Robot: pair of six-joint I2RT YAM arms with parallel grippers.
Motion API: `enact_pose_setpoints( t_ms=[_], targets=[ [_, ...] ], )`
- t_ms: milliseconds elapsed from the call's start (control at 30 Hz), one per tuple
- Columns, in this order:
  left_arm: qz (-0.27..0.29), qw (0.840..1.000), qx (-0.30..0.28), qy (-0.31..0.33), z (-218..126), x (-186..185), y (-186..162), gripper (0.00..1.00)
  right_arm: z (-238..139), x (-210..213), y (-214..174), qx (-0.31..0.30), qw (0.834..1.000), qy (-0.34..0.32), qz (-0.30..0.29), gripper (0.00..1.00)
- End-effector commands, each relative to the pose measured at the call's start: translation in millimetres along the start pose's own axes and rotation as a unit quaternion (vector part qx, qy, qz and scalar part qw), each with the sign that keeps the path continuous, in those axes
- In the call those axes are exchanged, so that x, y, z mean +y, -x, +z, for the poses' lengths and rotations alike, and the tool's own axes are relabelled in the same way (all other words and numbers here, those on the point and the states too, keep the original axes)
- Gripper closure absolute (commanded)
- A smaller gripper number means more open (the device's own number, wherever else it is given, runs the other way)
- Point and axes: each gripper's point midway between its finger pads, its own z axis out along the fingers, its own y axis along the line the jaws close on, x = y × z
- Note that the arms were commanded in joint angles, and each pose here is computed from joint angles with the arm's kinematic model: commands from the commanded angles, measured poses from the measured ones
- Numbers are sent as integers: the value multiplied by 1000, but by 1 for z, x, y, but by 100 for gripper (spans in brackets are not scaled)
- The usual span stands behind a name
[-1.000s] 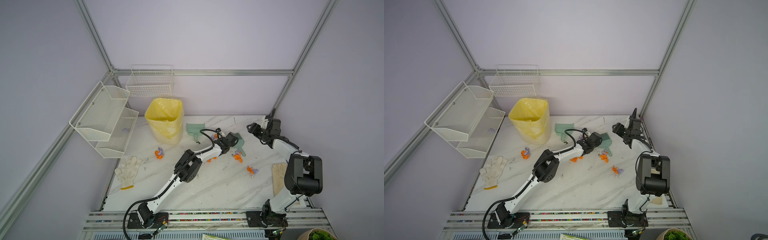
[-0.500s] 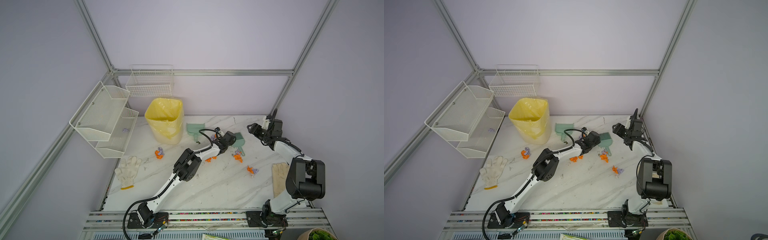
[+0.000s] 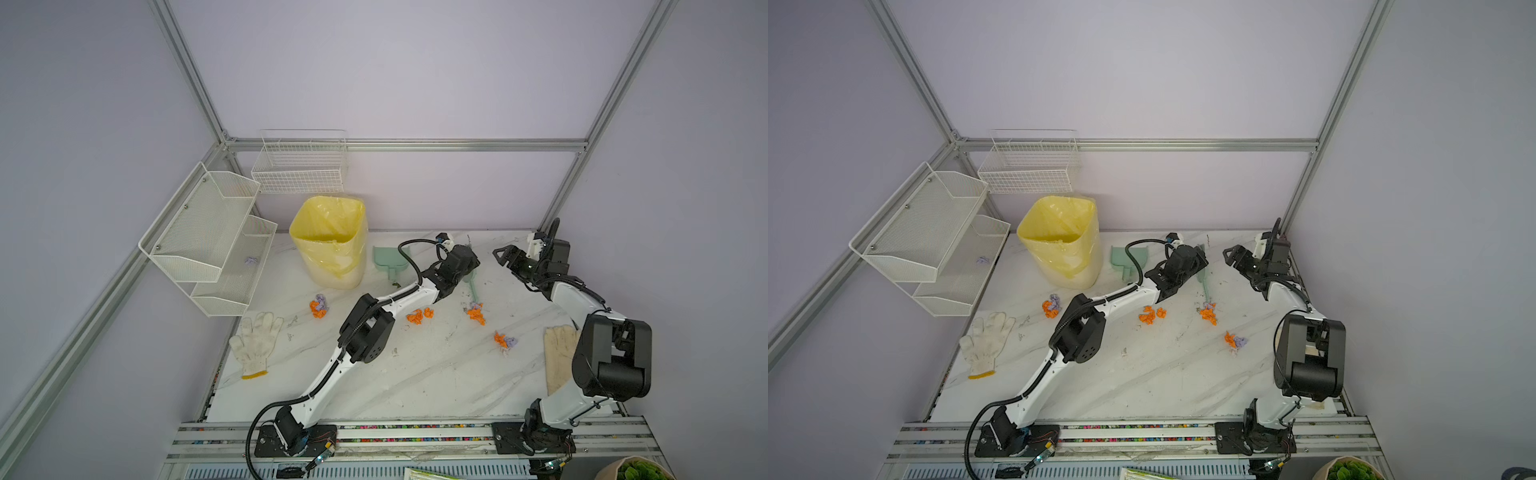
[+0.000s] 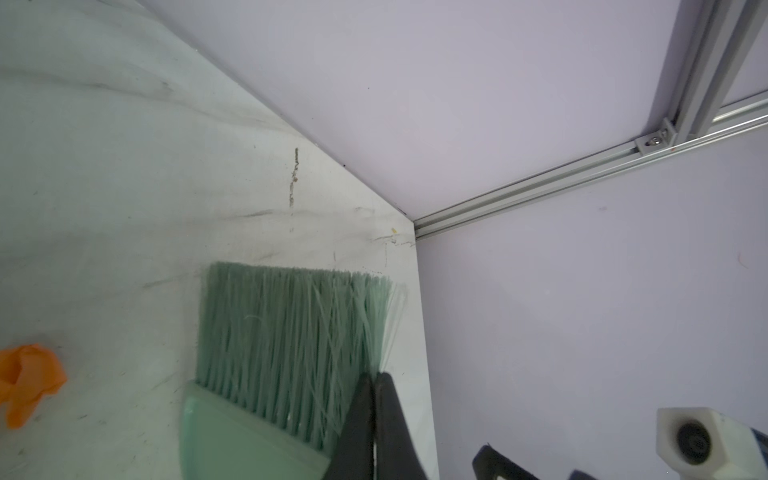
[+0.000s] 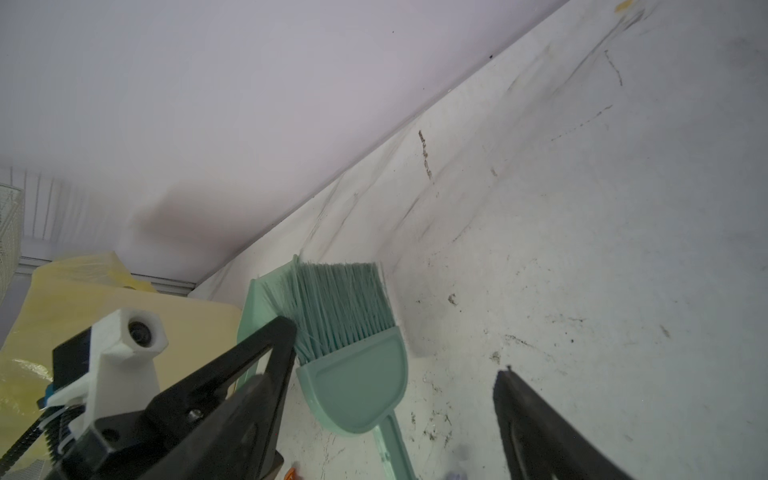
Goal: Sweep away the paper scraps from the table
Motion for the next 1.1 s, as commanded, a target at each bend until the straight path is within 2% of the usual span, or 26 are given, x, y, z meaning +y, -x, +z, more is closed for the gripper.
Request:
enact_pose_setpoints(
  t_ms=[0, 200, 500, 633, 700, 867, 1067],
  targets=[
    [4, 999, -18, -49, -16, -35, 27, 100, -15, 13, 5, -12, 999, 31, 17, 11],
    [26, 997, -18, -66, -22, -48, 43, 100, -19, 15, -4, -10, 996, 60, 57, 3],
    [52, 996, -38, -69, -37, -54, 72, 100, -24, 26, -21, 5, 989, 119, 92, 3],
    [64, 995, -38, -67, -41, -53, 80, 100, -37, 40, -27, -10, 981, 168, 98, 3],
    [65, 995, -39, -64, -43, -53, 84, 100, -41, 41, -28, -19, 983, 165, 82, 3],
    [79, 995, -44, -48, -49, -52, 97, 100, -46, 41, -37, -36, 991, 127, -10, 3],
    [91, 994, -52, -35, -62, -50, 113, 100, -53, 79, -45, -79, 984, 84, -138, 3]
  ],
)
